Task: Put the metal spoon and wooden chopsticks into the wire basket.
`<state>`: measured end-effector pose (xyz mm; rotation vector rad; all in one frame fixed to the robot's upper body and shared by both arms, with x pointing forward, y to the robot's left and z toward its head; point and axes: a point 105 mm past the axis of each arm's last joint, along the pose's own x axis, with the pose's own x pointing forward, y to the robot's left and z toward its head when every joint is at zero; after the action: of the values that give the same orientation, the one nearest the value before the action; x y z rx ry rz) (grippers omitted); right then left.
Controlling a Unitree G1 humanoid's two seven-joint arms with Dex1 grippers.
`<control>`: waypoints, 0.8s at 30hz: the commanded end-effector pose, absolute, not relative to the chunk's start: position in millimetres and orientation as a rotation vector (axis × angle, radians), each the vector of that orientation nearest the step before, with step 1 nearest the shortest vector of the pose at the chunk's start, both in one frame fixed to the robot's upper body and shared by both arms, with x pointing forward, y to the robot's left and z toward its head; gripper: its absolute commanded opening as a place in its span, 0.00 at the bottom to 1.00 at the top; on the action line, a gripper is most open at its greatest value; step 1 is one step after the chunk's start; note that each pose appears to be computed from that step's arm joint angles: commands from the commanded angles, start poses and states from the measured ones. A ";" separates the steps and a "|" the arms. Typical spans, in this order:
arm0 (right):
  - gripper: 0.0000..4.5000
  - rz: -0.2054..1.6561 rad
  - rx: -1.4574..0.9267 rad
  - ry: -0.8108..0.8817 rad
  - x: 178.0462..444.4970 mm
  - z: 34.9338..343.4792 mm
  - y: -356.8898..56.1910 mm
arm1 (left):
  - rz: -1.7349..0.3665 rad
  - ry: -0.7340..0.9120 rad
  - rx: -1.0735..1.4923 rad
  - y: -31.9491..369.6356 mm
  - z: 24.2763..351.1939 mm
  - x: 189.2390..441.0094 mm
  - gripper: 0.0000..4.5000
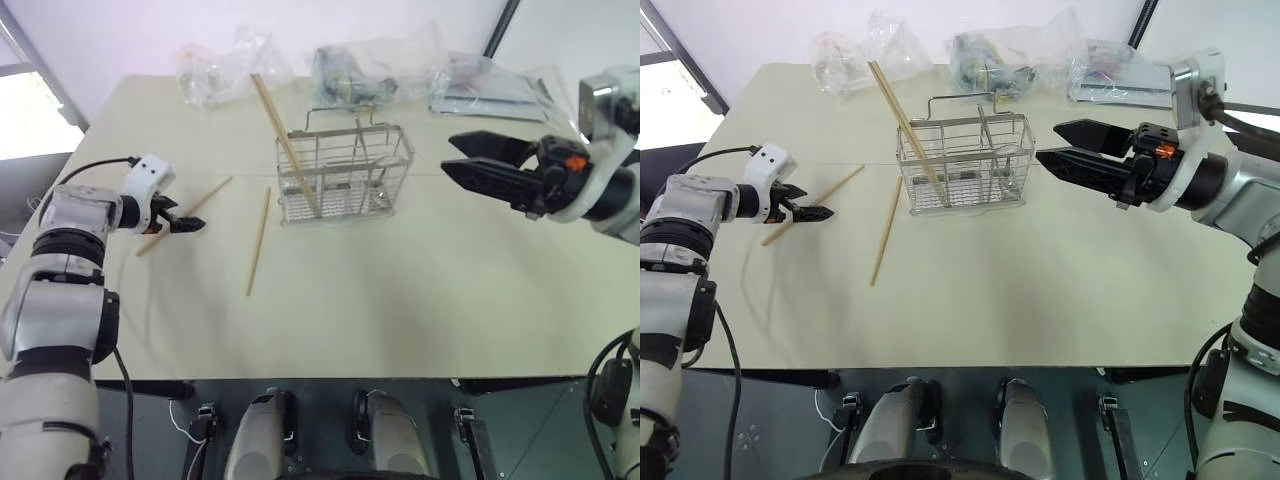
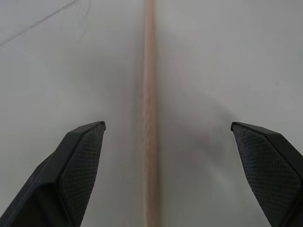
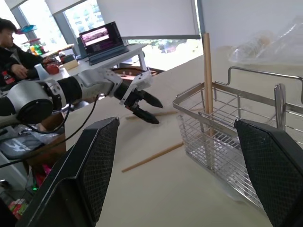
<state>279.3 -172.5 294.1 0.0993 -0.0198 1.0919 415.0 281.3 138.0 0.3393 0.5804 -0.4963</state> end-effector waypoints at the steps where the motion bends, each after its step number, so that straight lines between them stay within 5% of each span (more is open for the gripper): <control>1: 0.88 1.071 0.070 -0.088 269.7 309.1 -175.6 | -0.477 0.559 0.371 281.7 146.9 419.6 1.00; 5: 0.88 1.059 0.072 -0.086 270.5 309.0 -176.3 | -0.508 0.573 0.376 275.5 142.2 419.1 1.00; 7: 0.90 1.054 0.069 -0.079 271.3 307.4 -176.8 | -0.514 0.573 0.376 274.0 141.5 419.3 0.88; 15: 0.90 1.059 0.051 -0.061 270.3 305.4 -178.7 | -0.501 0.538 0.354 272.2 150.3 423.3 0.01; 21: 0.90 1.070 0.041 -0.056 269.8 303.8 -177.3 | -0.470 0.486 0.309 274.1 160.8 427.0 0.01; 24: 0.90 1.074 0.045 -0.059 268.9 302.8 -177.2 | -0.404 0.285 0.204 269.2 200.1 441.4 0.01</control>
<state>275.3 -177.9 294.0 0.0730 -0.0155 1.0592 429.0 273.4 154.4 0.2489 0.4607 -0.4368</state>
